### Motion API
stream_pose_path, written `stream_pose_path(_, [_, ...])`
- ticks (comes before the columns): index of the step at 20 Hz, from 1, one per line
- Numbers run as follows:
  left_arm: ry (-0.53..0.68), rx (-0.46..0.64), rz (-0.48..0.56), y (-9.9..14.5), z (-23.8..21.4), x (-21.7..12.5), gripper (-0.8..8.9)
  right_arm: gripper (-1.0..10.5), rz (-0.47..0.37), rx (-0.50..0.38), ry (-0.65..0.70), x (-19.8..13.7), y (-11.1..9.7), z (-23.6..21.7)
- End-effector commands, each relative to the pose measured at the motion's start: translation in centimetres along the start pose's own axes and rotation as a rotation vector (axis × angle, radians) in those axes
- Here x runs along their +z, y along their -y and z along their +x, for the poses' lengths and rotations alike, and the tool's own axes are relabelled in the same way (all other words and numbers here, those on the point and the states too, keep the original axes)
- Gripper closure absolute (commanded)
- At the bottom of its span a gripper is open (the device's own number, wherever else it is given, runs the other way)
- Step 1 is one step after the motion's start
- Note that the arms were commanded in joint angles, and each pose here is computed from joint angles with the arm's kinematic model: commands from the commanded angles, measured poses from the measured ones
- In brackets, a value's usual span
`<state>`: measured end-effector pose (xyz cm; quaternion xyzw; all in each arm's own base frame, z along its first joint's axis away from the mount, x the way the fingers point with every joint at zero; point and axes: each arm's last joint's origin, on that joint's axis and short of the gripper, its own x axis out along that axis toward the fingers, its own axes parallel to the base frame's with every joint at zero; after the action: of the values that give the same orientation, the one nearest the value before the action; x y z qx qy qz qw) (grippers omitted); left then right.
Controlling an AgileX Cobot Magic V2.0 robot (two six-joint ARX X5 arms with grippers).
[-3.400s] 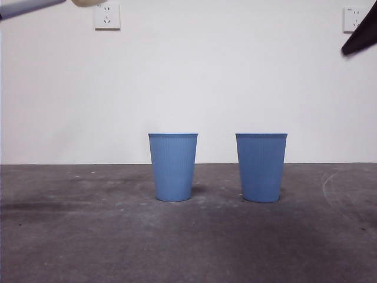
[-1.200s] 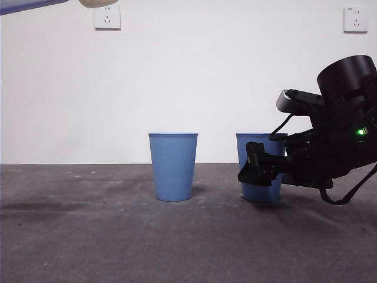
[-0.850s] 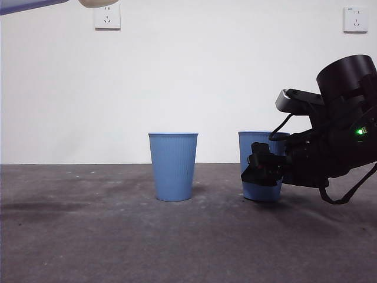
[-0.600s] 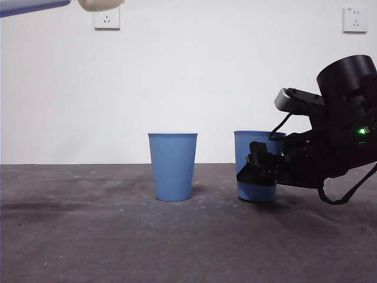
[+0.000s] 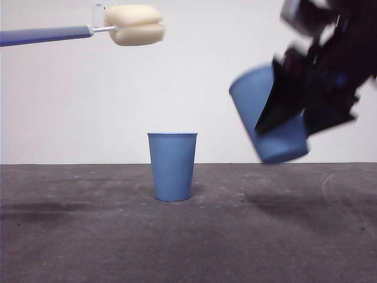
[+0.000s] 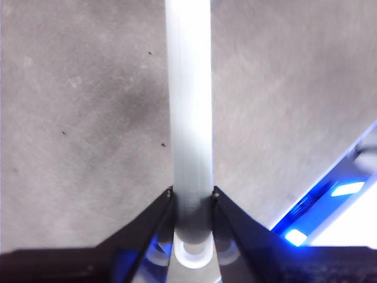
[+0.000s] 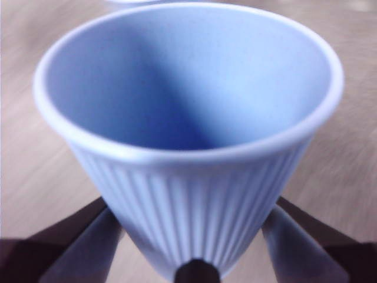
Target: Pick up the cup brush,pick up the cup,insert the brush into the cup,clean the cup,put the cup brush back,put the cup back to the fixed position on the table
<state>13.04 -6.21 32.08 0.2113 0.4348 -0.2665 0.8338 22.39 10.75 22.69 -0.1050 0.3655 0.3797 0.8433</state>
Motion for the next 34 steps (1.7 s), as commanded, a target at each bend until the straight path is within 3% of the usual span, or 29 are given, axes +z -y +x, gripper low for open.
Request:
stream_pose_path(1, [-0.025,0.002,0.139,0.8,0.4,0.1,8.26,9.6,-0.083,0.076,-0.183,0.3,-1.5,-2.1])
stream_pose_path(5, [-0.056,0.014,0.373,2.4,0.7,0.4,8.26,9.6,-0.156,0.036,-0.394,0.6,-3.1,-3.7])
stream_pose_path(10, [-0.201,0.006,0.553,3.8,1.9,0.4,8.26,9.6,-0.247,0.031,-0.497,0.1,-4.5,-3.8])
stream_pose_path(13, [-0.201,-0.011,0.598,4.2,2.3,0.7,8.26,9.6,-0.318,0.046,-0.541,0.0,-5.7,-3.4])
stream_pose_path(19, [-0.256,-0.041,0.634,4.6,2.7,0.6,8.26,9.6,-0.499,-0.014,-0.727,-0.5,-8.2,-1.6])
stream_pose_path(25, [-0.305,-0.08,0.674,5.3,3.2,0.5,8.26,9.6,-0.639,-0.062,-0.76,1.5,-9.6,-0.1])
stream_pose_path(34, [-0.325,-0.142,0.689,6.0,4.4,1.1,8.26,9.6,-0.844,-0.024,-0.878,2.1,-13.5,4.0])
